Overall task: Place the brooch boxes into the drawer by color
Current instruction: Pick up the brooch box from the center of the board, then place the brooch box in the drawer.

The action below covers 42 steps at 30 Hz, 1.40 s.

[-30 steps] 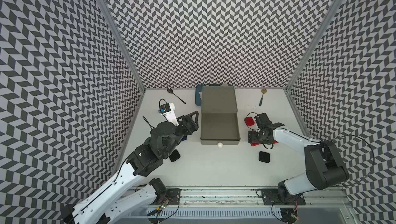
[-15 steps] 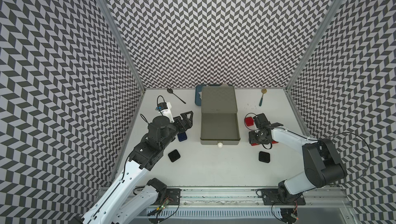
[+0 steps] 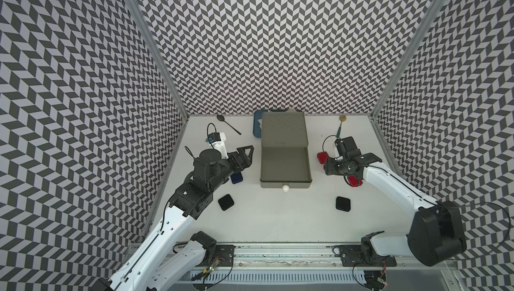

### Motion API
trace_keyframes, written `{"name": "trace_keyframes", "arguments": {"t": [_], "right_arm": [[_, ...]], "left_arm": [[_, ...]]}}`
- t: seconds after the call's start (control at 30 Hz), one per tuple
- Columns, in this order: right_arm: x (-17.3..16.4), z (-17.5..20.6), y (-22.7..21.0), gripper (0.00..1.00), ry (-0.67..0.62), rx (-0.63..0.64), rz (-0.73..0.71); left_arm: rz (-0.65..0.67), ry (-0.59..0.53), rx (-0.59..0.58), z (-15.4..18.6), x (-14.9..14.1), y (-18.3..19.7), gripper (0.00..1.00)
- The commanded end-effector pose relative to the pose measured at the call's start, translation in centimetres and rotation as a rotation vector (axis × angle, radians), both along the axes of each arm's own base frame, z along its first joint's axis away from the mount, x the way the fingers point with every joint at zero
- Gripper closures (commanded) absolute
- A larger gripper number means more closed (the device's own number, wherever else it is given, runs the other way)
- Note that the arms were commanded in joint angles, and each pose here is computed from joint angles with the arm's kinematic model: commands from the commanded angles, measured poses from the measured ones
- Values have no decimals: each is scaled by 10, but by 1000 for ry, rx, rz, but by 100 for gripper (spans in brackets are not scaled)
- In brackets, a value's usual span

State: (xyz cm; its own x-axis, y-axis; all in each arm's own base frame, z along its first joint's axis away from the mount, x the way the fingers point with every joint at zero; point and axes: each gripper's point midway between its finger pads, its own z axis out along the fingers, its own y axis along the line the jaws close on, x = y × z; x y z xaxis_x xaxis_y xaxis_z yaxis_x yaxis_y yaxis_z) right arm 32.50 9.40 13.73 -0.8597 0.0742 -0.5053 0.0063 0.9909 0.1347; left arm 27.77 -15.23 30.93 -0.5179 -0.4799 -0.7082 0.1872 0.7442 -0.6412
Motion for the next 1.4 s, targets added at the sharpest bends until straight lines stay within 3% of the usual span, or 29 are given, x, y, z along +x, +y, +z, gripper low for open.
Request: {"name": "trace_keyframes", "arguments": {"t": [0.0, 0.13, 0.23, 0.4, 0.83, 1.1, 1.37], "right_arm": [[3, 54, 1, 55, -111, 32, -7], [2, 120, 15, 56, -229, 109, 36], [-7, 166, 45, 55, -323, 134, 148], [-25, 204, 94, 53, -387, 196, 346], [-68, 184, 200, 52, -367, 86, 812], [-68, 139, 228, 50, -276, -93, 924], [-65, 117, 241, 50, -239, -163, 993]], "left_arm": [[-11, -24, -11, 6, 1, -1, 12], [-7, -27, -9, 8, 2, 0, 12], [6, -35, -6, 13, 2, 3, 12], [41, -45, 24, 17, 4, 11, 12], [96, -21, 35, 3, 7, 29, 11], [93, -4, 36, -5, 8, 32, 11], [101, 8, 37, -12, 6, 35, 11]]}}
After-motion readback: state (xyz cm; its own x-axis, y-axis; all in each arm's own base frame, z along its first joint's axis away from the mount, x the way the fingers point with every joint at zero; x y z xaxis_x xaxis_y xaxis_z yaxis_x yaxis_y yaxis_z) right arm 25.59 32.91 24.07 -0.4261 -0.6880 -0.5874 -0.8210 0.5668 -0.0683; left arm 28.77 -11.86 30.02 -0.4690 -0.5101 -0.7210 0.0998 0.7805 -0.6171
